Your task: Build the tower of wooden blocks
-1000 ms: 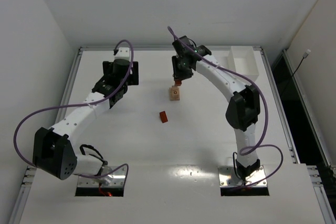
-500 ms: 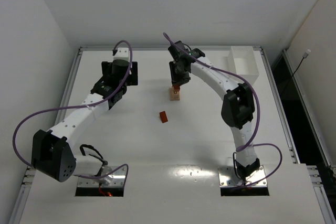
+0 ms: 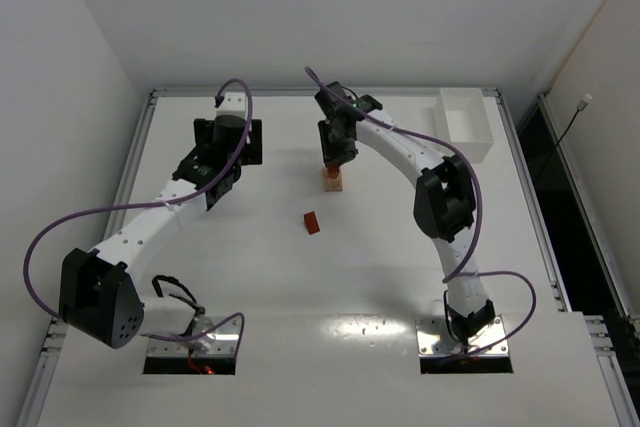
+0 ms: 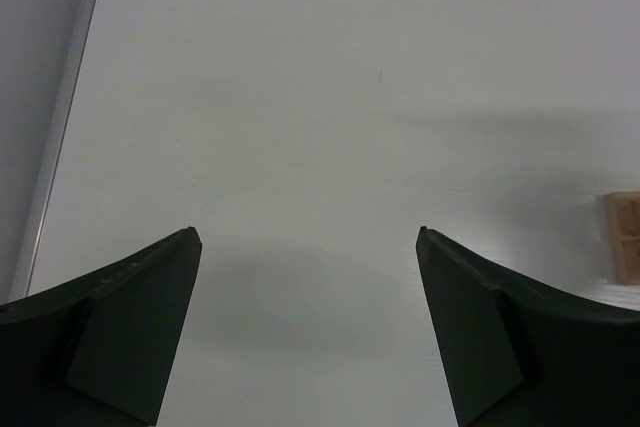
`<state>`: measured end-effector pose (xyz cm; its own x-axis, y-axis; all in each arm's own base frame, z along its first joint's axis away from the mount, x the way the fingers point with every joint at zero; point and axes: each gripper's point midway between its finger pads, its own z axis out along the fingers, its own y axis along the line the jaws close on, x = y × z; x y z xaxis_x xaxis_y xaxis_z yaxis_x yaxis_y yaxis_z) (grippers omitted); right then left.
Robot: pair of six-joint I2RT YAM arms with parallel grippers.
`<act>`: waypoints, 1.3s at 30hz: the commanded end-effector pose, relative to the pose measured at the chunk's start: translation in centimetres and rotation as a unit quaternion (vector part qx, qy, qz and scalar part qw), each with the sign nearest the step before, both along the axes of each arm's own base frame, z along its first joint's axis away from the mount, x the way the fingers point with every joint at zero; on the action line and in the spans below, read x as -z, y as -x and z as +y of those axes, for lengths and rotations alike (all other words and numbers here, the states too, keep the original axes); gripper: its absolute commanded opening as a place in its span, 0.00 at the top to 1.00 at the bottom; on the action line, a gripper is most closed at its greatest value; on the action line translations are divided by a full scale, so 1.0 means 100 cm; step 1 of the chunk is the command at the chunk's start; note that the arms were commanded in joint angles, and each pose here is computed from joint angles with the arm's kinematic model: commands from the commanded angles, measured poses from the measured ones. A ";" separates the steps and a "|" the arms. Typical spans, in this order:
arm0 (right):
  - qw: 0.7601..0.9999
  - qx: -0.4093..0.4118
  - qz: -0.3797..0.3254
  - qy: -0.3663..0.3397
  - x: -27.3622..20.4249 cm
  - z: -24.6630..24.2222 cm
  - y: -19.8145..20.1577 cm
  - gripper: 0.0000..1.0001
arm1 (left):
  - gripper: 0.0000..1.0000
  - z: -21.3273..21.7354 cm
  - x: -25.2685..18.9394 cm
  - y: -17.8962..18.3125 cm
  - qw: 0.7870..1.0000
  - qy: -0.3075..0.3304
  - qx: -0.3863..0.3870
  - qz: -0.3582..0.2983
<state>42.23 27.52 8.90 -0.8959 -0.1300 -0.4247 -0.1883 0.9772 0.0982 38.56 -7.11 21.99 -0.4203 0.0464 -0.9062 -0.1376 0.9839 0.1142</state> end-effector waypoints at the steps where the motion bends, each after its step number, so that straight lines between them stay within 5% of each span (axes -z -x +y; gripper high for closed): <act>1: 0.999 0.004 -0.033 -0.013 -0.013 0.012 -0.016 1.00 | 0.13 -0.001 -0.017 0.001 1.000 0.007 0.002 -0.028; 39: 1.000 0.009 -0.020 0.013 0.015 -0.004 -0.026 1.00 | 0.13 -0.005 -0.011 -0.007 1.000 0.003 0.008 -0.023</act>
<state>43.53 26.84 6.26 -0.9023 -0.1317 -0.4105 -0.1716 0.9832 0.0616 38.75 -7.22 22.21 -0.4111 0.0530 -0.9100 -0.1305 0.9846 0.1164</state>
